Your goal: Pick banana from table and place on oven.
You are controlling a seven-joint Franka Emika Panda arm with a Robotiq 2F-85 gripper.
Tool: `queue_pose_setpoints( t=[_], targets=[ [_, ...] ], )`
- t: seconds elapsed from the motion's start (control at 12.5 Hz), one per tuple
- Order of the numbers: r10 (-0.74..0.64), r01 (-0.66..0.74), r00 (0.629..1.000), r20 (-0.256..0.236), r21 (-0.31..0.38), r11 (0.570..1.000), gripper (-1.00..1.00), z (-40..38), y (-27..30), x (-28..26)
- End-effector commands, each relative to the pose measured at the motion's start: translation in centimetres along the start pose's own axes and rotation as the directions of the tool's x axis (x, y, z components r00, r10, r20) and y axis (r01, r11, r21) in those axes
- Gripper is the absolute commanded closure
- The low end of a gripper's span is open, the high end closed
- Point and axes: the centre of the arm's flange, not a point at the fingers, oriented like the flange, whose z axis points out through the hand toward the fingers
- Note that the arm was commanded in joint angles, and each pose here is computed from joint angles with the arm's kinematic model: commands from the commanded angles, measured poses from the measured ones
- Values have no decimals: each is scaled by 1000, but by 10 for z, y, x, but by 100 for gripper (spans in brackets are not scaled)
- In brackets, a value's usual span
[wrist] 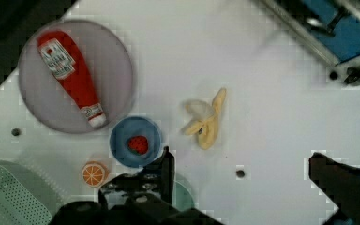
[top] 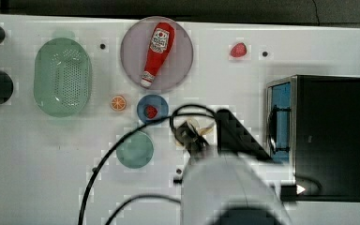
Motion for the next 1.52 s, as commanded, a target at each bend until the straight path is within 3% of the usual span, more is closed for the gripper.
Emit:
queue_pose_setpoints(
  t=[0.08,0.56,1.52],
  targets=[
    [20,-14,997,76,-87,996,-100,96,-10,-8],
    [14,-9,997,69,-75,997,-100,227,-23,0],
    [11,8,991,132,-139,990,-100,407,-14,-16]
  ],
)
